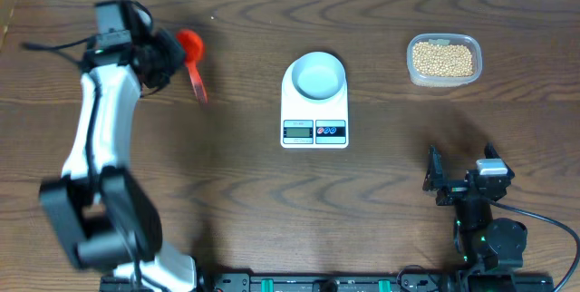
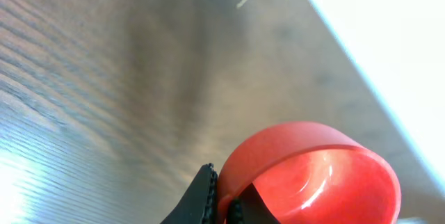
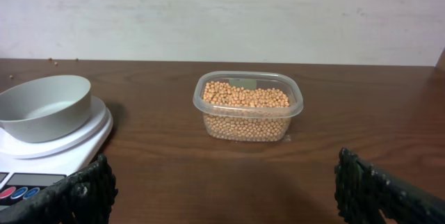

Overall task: Scoop item into bowl and weigh 50g on scale
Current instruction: 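Lift the red scoop with left gripper toward the scale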

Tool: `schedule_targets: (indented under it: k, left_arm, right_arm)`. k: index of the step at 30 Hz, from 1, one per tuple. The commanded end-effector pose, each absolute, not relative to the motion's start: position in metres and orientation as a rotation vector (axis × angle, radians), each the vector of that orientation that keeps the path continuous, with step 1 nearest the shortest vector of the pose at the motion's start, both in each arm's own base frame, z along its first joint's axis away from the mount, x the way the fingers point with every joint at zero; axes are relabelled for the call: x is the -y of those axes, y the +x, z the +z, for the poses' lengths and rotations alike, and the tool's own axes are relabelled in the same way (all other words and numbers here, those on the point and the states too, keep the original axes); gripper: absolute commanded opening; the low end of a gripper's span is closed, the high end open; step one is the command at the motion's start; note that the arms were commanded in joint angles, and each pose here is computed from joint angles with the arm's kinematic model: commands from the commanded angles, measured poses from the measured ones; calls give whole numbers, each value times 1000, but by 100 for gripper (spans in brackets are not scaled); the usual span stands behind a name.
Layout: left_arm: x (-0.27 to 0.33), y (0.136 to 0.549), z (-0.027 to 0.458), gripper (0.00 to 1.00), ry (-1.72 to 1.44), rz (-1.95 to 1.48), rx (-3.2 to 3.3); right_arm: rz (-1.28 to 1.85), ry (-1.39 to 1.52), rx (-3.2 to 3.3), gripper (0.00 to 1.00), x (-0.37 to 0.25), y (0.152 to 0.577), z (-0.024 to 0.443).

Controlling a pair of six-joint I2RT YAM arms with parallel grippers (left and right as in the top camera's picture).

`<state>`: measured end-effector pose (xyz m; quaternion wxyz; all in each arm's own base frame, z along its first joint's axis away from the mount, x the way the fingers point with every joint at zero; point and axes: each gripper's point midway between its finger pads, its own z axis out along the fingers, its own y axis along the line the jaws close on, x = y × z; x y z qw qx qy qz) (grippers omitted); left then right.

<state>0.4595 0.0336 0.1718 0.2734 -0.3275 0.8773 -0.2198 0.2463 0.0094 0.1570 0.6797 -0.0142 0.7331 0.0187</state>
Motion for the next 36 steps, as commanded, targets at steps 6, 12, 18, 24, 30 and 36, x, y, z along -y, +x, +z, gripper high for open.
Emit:
schedule_targets:
  k: [6,12,18,24,30,36]
  left_arm:
    - [-3,443,257,7,-1381,-999,-2025]
    - [39,434,275,7,-1511,-1223,-1994]
    - [75,430,274,7,-1493,-1270,-2056]
    - [100,429,280,7,-1453,-1321,-2076]
    - [119,433,292,7,-1379,-1376,-2069]
    - [136,438,307,7,-1400,-1479,-2009]
  right_arm:
    - [47,-41,-1643,99,-11,246,157]
    - [194,-5,-1597,99,-23,245,169]
    - [520,-82,-1429,99,-63,232,216]
    - [667,-155,-1446,99,-85,227,244]
    - [786,-244,-1525,99,-106,243,285]
    - [981,-355,-1584,99,-132,276,325]
